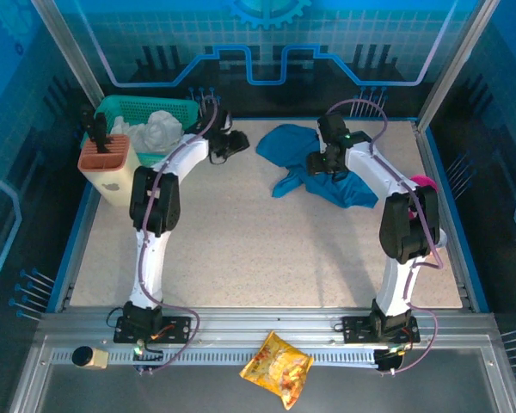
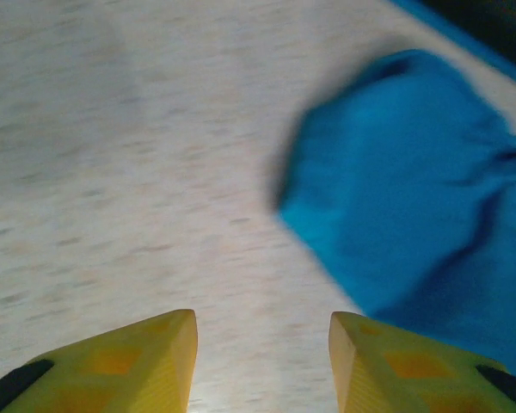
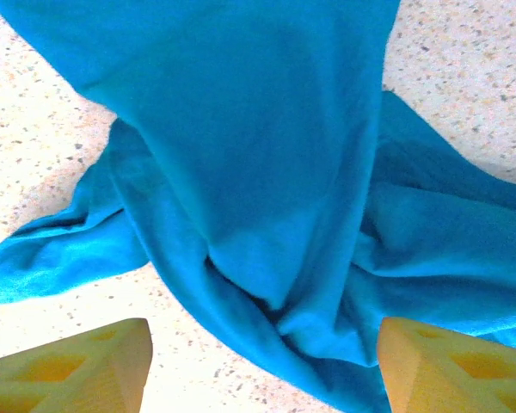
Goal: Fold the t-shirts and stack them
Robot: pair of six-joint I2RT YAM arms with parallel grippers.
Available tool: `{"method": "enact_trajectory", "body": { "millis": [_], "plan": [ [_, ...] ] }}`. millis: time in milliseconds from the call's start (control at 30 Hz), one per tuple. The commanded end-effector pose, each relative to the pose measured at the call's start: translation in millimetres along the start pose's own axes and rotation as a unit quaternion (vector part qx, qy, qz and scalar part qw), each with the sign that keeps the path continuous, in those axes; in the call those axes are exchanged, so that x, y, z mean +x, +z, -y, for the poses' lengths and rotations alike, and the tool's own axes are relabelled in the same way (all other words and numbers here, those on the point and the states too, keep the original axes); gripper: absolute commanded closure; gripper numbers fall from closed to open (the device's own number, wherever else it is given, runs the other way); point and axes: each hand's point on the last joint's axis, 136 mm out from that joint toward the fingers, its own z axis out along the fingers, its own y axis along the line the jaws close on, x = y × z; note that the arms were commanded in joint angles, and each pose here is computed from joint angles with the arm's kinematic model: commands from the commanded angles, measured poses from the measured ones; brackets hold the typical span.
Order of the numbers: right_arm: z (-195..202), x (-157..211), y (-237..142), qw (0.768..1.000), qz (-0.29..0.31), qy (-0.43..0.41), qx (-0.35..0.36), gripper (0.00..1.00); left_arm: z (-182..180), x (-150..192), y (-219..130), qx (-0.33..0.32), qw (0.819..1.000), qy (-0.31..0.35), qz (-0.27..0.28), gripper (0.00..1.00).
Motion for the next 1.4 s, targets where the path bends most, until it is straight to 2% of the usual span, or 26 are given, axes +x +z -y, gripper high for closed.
{"method": "enact_trajectory", "body": {
  "millis": [0,133,233,367,500,567,633,667,700,767,833,933,1033,1100,1167,1367],
  "plan": [
    [-5.6,-19.2,12.3,1.0,0.002,0.023,-0.022,0.3,22.6,29.4,11.1,0.024,0.998,0.016,-0.048,0.57],
    [20.2,-64.9,40.2,0.998,0.028,0.048,0.015,0.33,41.2,28.1,-3.0,0.047,0.998,0.021,-0.04,0.57],
    [37.4,-88.8,73.6,0.997,0.025,0.075,0.012,0.38,54.9,23.0,-26.9,0.059,0.997,0.034,-0.025,0.56],
    [47.0,-93.6,117.0,0.996,-0.006,0.083,0.012,0.38,65.7,17.7,-62.7,0.064,0.997,0.054,-0.005,0.55],
    [40.1,-84.8,155.0,0.995,-0.025,0.094,-0.018,0.38,68.5,17.4,-93.8,0.056,0.996,0.066,0.008,0.54],
    [35.2,-79.2,169.5,0.993,-0.032,0.107,-0.039,0.46,67.4,20.9,-104.0,0.051,0.996,0.067,0.006,0.54],
    [28.6,-77.7,178.7,0.989,-0.035,0.126,-0.07,0.67,64.4,27.0,-113.0,0.045,0.997,0.067,-0.001,0.53],
    [25.5,-79.1,178.7,0.987,-0.034,0.133,-0.083,0.81,62.7,29.7,-116.1,0.042,0.997,0.066,-0.003,0.54],
    [22.8,-82.8,175.3,0.986,-0.03,0.137,-0.094,1.0,60.9,32.9,-121.1,0.039,0.997,0.067,-0.005,0.54],
    [16.3,-98.8,155.4,0.984,-0.008,0.135,-0.113,1.0,55.8,38.3,-129.9,0.031,0.997,0.068,-0.004,0.54],
    [8.3,-125.4,116.1,0.983,0.036,0.123,-0.134,1.0,48.0,44.5,-139.2,0.016,0.997,0.071,-0.004,0.56],
    [-5.7,-164.1,35.7,0.972,0.113,0.106,-0.175,1.0,34.7,52.8,-150.0,-0.011,0.997,0.073,-0.007,0.59],
    [-22.0,-181.9,-42.6,0.959,0.171,0.082,-0.212,1.0,21.0,64.5,-154.7,-0.034,0.997,0.071,-0.016,0.6],
    [-30.3,-180.9,-79.2,0.953,0.189,0.069,-0.228,1.0,13.7,71.5,-155.1,-0.042,0.997,0.066,-0.02,0.61],
    [-38.4,-172.7,-98.9,0.948,0.191,0.062,-0.246,1.0,7.2,76.3,-155.9,-0.05,0.997,0.061,-0.02,0.6],
    [-64.8,-132.0,-115.8,0.929,0.161,0.069,-0.325,1.0,-7.0,87.5,-152.8,-0.07,0.996,0.052,-0.032,0.58]
  ]
}}
